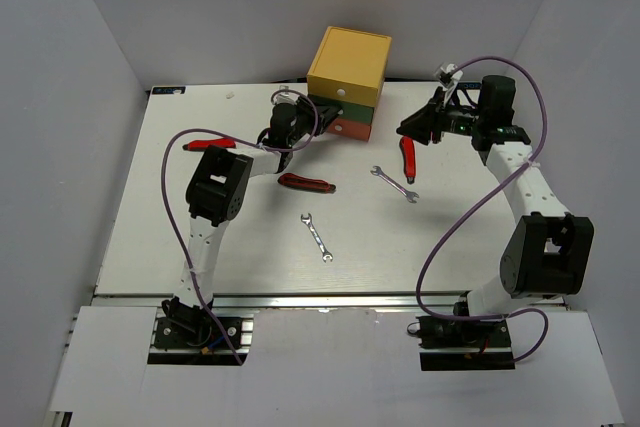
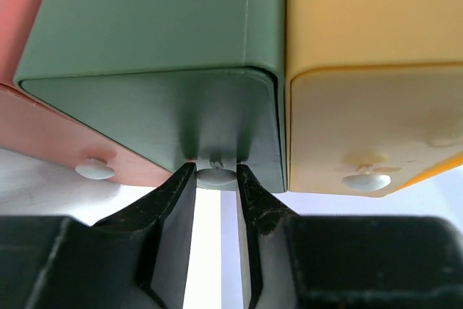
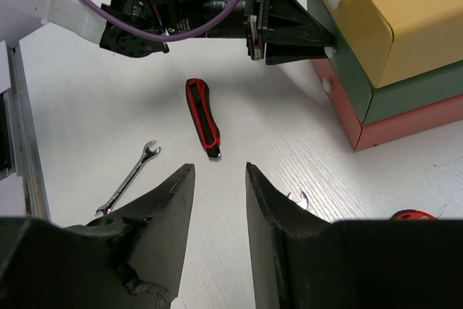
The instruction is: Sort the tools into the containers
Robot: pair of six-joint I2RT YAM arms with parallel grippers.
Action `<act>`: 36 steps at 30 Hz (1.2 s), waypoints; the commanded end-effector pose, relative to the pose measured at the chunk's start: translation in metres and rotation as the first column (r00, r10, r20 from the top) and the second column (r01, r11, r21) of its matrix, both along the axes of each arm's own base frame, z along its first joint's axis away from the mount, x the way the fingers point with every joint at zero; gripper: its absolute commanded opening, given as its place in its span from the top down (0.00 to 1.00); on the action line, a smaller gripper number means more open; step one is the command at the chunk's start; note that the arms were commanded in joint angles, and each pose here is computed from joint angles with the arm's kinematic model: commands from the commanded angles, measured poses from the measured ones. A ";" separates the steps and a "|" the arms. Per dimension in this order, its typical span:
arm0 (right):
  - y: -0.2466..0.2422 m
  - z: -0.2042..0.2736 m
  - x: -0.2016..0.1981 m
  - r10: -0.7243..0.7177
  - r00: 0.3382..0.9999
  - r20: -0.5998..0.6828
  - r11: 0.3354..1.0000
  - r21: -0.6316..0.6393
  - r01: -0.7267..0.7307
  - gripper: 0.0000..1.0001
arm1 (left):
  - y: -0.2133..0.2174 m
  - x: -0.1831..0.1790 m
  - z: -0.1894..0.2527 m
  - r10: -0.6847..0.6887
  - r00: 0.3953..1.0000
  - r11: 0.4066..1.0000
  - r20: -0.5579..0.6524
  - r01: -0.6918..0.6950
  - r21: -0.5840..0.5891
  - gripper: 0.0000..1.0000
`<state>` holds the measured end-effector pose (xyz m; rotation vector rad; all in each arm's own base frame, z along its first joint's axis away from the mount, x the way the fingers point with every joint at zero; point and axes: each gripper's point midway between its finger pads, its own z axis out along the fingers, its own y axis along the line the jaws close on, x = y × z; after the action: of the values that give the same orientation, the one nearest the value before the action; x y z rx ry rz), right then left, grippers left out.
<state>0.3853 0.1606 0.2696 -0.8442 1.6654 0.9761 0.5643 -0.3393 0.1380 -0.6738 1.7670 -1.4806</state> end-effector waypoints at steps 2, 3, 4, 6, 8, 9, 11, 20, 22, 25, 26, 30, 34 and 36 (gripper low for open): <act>-0.001 0.014 -0.007 0.013 0.998 0.059 1.000 0.002 -0.013 0.59 | -0.002 0.000 0.007 0.004 1.000 1.000 0.018 -0.004 -0.022 0.65; -0.001 0.013 -0.007 0.013 0.998 0.059 1.000 0.001 -0.013 0.59 | -0.001 0.000 0.008 0.006 1.000 1.000 0.019 -0.005 -0.023 0.65; -0.001 0.012 -0.007 0.012 0.998 0.058 1.000 -0.001 -0.012 0.59 | -0.001 -0.002 0.009 0.004 1.000 1.000 0.024 -0.004 -0.024 0.66; -0.002 0.007 -0.008 0.012 0.999 0.052 1.000 -0.008 -0.012 0.60 | 0.001 -0.007 0.011 0.001 1.000 1.000 0.025 0.000 -0.023 0.66; -0.002 0.002 -0.010 0.013 0.999 0.044 1.000 -0.016 -0.012 0.60 | 0.003 -0.013 0.013 0.000 0.999 1.000 0.032 0.001 -0.026 0.66; -0.004 -0.004 -0.011 0.007 0.999 0.032 1.000 -0.025 -0.006 0.60 | 0.005 -0.019 0.014 -0.004 1.000 1.000 0.029 0.004 -0.025 0.66; -0.006 -0.012 -0.012 -0.007 1.000 0.018 0.999 -0.042 0.007 0.60 | 0.007 -0.028 0.016 -0.013 0.999 1.000 0.033 0.014 -0.027 0.66; -0.009 -0.089 -0.026 -0.023 0.994 -0.109 0.977 -0.214 -0.001 0.58 | 0.030 -0.087 0.012 -0.034 0.999 0.999 0.008 0.033 0.014 0.65; -0.008 -0.102 -0.028 -0.025 0.993 -0.117 0.965 -0.260 -0.006 0.51 | 0.034 -0.093 0.013 -0.033 0.999 0.999 0.011 0.032 0.035 0.63; -0.003 -0.128 -0.029 -0.037 0.992 -0.123 0.936 -0.352 -0.009 0.34 | 0.037 -0.096 0.014 -0.029 0.999 0.997 0.015 0.027 0.068 0.54; -0.006 -0.136 -0.026 -0.059 0.992 -0.110 0.917 -0.398 0.010 0.34 | 0.036 -0.095 0.018 -0.030 0.999 0.997 0.024 0.029 0.067 0.52; -0.003 -0.173 -0.015 -0.092 0.991 -0.099 0.846 -0.533 0.025 0.32 | 0.034 -0.091 0.028 -0.033 0.998 0.998 0.044 0.031 0.062 0.48; -0.013 -0.198 0.004 -0.147 0.987 -0.069 0.776 -0.626 0.072 0.33 | 0.035 -0.090 0.033 -0.039 0.998 0.994 0.054 0.033 0.100 0.40; -0.019 -0.209 0.014 -0.162 0.986 -0.047 0.737 -0.670 0.089 0.33 | 0.038 -0.094 0.031 -0.040 0.998 0.988 0.049 0.033 0.149 0.40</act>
<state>0.3691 0.1613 0.0643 -1.1185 2.1853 0.5201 0.4739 -0.3011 0.1194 -0.6395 1.8846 -1.3778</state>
